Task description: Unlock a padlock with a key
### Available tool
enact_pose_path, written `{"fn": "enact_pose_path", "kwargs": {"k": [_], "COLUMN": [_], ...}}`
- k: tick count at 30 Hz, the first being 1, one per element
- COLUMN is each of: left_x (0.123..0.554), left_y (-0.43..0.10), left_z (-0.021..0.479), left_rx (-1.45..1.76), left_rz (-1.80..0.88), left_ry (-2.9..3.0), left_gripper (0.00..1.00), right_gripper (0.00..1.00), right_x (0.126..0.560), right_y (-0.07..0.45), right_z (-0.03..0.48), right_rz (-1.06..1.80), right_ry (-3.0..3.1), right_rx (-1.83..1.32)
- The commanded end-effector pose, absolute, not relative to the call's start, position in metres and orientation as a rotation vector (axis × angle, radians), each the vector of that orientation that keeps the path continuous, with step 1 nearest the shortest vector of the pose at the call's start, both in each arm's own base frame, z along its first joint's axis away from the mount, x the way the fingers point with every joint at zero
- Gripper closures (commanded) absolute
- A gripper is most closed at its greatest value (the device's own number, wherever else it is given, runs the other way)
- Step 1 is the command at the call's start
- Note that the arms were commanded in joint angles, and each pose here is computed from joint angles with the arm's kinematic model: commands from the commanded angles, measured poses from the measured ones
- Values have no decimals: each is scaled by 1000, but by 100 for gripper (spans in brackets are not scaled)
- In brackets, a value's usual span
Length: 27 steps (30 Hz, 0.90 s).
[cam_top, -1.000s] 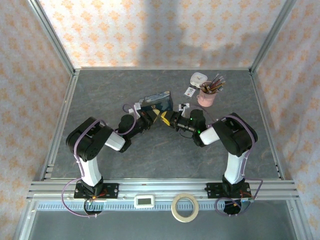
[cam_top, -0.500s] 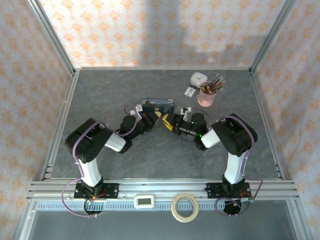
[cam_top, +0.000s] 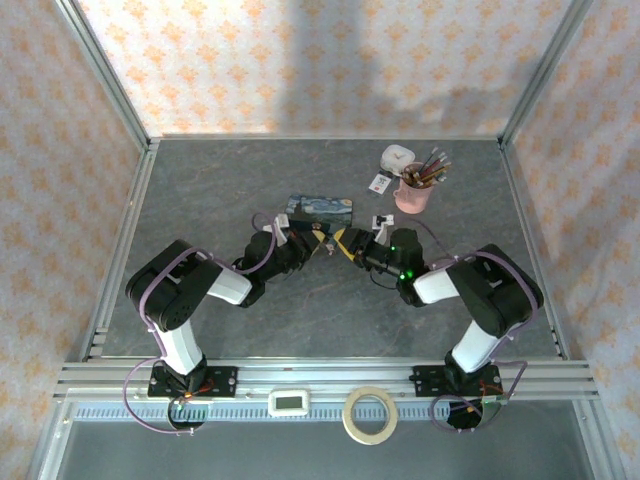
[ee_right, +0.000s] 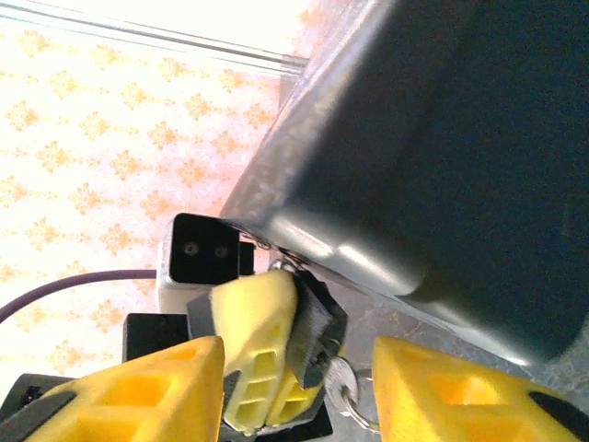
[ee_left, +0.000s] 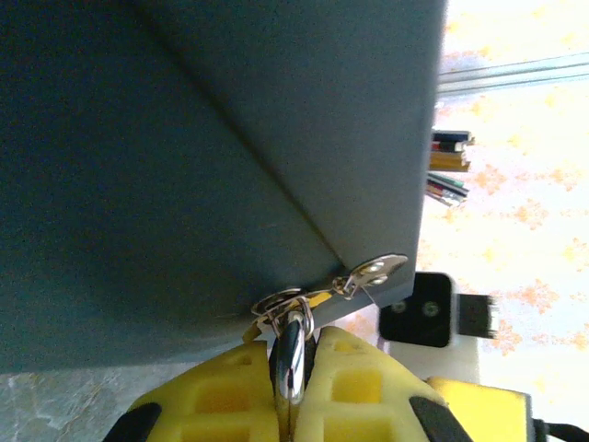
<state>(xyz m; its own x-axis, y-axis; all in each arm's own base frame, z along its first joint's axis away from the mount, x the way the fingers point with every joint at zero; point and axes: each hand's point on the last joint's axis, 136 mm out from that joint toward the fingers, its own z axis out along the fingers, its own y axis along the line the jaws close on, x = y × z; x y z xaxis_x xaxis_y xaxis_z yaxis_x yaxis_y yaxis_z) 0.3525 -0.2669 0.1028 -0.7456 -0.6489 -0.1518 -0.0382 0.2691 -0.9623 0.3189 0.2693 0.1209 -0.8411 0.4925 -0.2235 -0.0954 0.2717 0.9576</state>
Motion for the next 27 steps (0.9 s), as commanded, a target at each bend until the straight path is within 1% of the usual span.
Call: {"fn": "enact_pose_path", "kwargs": {"k": [1, 5, 11, 16, 22, 25, 27], "left_x": [353, 352, 350, 350, 351, 350, 349], "left_y": [-277, -280, -282, -283, -286, -288, -289], "left_z": [124, 127, 132, 134, 135, 135, 137], "left_rx": [-539, -534, -538, -542, -555, -554, -551], "left_rz": [-1540, -1556, -1579, -1582, -1598, -1603, -1609], "left_ry": [1972, 1965, 1950, 1943, 1929, 1929, 1928], "left_gripper": [100, 100, 100, 100, 100, 100, 100], "right_gripper": [62, 64, 61, 62, 69, 71, 74], "right_x": [318, 318, 315, 308, 303, 303, 303], "right_y": [272, 274, 272, 275, 279, 281, 282], "right_z": [129, 120, 104, 104, 106, 108, 111], "right_rz": [1597, 1585, 1563, 1599, 1640, 1669, 1694], "right_ry": [2031, 2049, 2085, 2082, 2070, 2059, 2041], "right_rx": [305, 302, 308, 303, 303, 307, 307]}}
